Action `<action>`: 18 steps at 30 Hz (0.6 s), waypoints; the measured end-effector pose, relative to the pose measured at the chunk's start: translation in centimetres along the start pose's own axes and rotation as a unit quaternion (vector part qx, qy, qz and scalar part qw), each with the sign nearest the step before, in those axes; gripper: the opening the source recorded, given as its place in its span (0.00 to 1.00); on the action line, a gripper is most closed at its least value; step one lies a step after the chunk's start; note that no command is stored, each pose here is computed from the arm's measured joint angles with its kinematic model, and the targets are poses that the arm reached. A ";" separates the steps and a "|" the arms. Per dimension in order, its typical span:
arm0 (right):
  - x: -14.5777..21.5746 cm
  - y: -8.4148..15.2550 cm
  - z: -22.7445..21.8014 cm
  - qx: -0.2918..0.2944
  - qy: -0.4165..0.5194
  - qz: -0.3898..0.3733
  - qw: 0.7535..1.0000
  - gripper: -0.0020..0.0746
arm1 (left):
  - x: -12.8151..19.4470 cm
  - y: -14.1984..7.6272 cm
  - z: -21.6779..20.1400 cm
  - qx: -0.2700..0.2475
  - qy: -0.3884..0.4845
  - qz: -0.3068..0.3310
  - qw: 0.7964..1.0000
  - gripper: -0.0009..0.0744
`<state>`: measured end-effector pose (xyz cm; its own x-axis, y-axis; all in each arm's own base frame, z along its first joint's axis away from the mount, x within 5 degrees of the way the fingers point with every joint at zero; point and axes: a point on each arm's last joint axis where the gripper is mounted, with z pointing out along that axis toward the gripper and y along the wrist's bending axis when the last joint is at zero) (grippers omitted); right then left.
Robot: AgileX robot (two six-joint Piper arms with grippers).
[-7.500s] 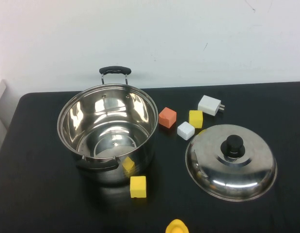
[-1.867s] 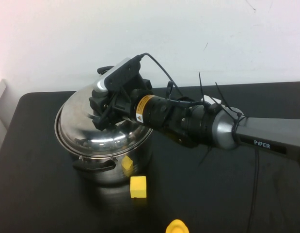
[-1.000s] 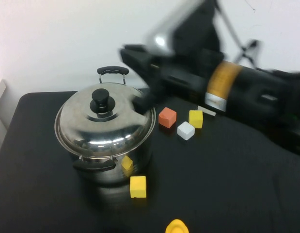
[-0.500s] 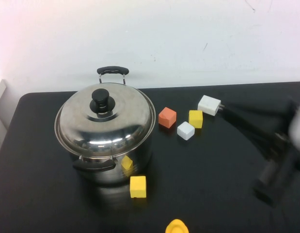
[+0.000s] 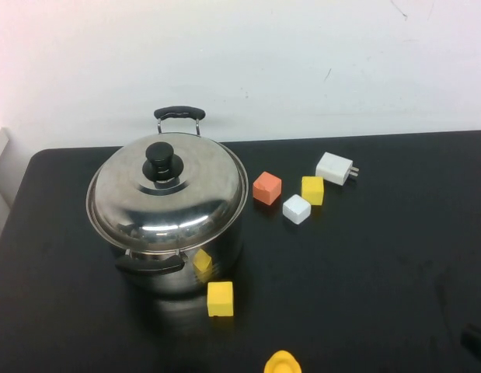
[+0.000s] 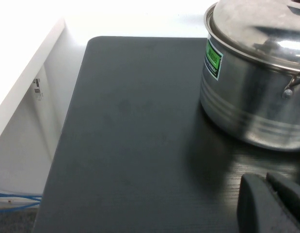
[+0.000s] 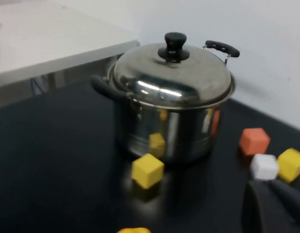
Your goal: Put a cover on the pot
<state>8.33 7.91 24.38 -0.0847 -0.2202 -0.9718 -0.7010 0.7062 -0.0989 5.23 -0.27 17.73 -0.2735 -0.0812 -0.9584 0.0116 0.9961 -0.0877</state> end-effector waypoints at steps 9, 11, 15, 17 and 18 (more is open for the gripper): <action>3.6 -2.0 -2.2 0.143 -0.035 -0.068 0.987 0.02 | 0.0 0.0 0.0 0.000 0.000 0.001 1.000 0.01; 4.2 -2.6 -2.7 0.180 -0.014 -0.059 0.982 0.02 | 0.0 0.0 0.0 0.000 0.000 0.001 1.000 0.01; 5.2 -3.0 -4.1 0.245 0.028 -0.033 0.968 0.02 | 0.0 0.0 0.0 0.000 0.000 0.001 1.000 0.01; 5.7 -2.9 -4.7 0.269 0.044 -0.017 0.962 0.02 | 0.0 0.0 0.0 0.000 0.000 0.001 1.000 0.01; 6.0 -2.7 -5.0 0.278 0.050 -0.006 0.959 0.02 | 0.0 0.0 0.0 0.000 0.000 0.001 1.000 0.01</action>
<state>6.20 1.31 19.94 -0.1659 -0.2754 -0.9469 -0.2184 0.9466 -0.2370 5.23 -0.27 17.73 -0.2735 -0.0794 -0.9586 0.0121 0.9962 -0.0859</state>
